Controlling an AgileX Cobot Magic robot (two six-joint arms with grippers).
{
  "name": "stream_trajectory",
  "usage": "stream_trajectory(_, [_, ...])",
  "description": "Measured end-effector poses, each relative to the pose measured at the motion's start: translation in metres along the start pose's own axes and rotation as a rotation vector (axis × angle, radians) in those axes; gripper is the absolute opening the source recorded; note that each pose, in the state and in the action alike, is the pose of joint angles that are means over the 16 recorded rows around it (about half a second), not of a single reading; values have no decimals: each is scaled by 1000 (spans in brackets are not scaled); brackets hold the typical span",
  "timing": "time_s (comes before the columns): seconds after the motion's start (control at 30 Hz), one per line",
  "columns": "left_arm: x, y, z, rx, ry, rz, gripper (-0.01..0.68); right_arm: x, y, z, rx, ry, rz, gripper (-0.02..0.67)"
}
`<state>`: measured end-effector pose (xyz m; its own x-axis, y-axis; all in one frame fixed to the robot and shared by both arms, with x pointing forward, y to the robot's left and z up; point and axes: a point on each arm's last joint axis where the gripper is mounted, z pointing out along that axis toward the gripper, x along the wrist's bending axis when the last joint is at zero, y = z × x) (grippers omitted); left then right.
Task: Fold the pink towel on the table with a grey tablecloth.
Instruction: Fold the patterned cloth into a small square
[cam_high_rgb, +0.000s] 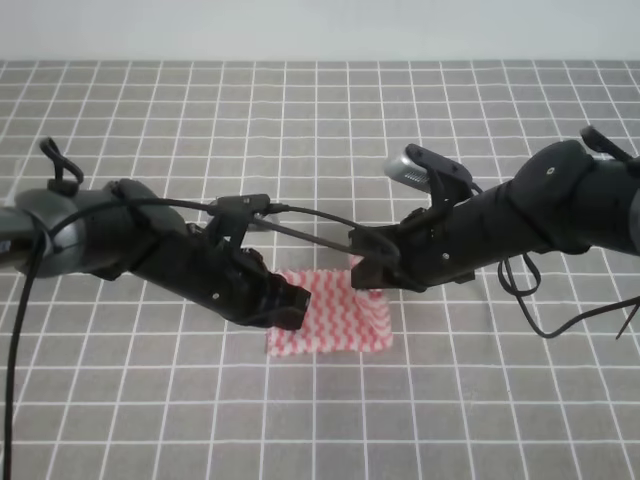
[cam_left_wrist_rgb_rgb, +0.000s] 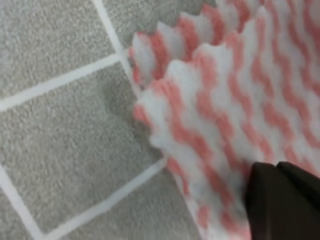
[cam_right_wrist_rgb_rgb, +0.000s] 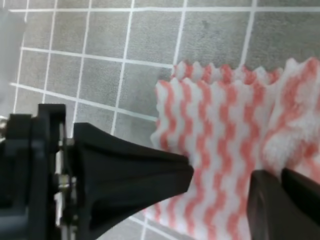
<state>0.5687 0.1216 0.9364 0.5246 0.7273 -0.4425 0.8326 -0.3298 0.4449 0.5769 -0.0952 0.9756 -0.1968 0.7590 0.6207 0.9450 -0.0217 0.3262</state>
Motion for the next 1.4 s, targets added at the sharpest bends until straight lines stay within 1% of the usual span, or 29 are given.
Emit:
stream_trajectory(0.23, [-5,6,-24,-41,3,34,-3,6,-1,3,-15,15,2,-15])
stream_trajectory(0.4, [-2,8,-39,-60,5,32,-3,8,-2,4,-18,26,7,-15])
stream_trajectory(0.53, [3,8,-44,-59,1,21,-3,11,-2,5,-20,34,7,-15])
stream_trajectory(0.8, [15,4,-34,-31,-16,-19,-3,19,-1,11,-11,50,-6,-14])
stream_trajectory(1.1, [23,-2,-18,6,-24,-38,-3,26,3,24,25,78,-18,-14])
stream_trajectory(1.4, [27,-4,-11,19,-22,-49,-3,31,2,34,45,87,-25,-15])
